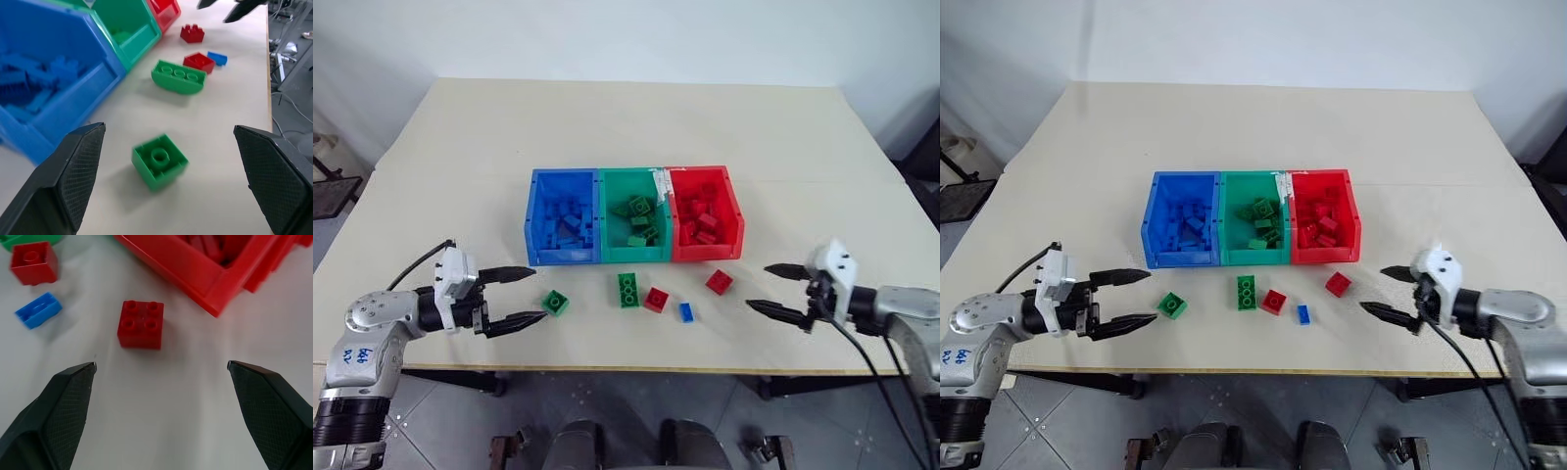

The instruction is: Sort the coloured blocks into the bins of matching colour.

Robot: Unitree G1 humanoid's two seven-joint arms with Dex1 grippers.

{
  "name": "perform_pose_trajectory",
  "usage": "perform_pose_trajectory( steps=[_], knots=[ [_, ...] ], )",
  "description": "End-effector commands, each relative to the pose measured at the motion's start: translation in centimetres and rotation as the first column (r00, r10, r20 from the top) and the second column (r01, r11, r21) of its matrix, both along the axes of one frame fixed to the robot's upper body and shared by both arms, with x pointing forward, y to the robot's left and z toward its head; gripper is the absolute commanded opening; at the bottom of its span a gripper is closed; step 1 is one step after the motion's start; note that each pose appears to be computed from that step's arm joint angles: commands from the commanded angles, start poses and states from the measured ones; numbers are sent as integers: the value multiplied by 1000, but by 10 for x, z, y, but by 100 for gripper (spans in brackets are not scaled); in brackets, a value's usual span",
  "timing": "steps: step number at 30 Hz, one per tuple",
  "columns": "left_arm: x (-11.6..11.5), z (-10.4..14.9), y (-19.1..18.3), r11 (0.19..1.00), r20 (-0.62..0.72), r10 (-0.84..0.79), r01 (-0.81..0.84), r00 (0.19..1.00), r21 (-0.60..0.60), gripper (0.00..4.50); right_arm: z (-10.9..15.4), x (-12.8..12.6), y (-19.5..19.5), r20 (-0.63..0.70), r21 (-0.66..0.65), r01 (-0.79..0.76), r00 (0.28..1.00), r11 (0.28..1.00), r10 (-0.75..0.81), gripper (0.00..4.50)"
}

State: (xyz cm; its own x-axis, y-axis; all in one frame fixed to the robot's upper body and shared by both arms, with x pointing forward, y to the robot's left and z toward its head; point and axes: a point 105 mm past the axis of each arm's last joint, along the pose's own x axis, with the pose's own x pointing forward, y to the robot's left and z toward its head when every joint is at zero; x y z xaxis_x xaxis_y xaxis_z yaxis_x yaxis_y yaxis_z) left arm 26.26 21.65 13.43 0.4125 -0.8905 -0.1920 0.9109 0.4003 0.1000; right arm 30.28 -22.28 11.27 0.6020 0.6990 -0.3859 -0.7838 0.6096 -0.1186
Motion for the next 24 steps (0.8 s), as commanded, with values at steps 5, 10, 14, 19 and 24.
perform_pose_trajectory(
  steps=[5, 10, 14, 19, 24],
  knots=[
    [-11, 17, 4, 999, 54, 33, -33, 998, -6, 447, -17, 16, 21, 6, 21, 10, 1000, 1000, -10, 450],
    [-12, 18, 4, 999, 55, 46, -45, 997, -9, 450, -26, 22, 33, -2, 39, 15, 1000, 999, -15, 411],
    [-11, 18, 3, 999, 57, 46, -45, 997, -12, 450, -26, 22, 33, 9, 54, 40, 999, 998, -40, 292],
    [-8, 19, 1, 999, 62, 33, -32, 998, -18, 450, -9, 8, 28, 50, 56, 17, 999, 998, -20, 144],
    [-6, 19, 2, 999, 62, 28, -27, 998, -23, 450, 33, -10, 32, 131, 76, -63, 990, 995, 52, 144]
  ],
)
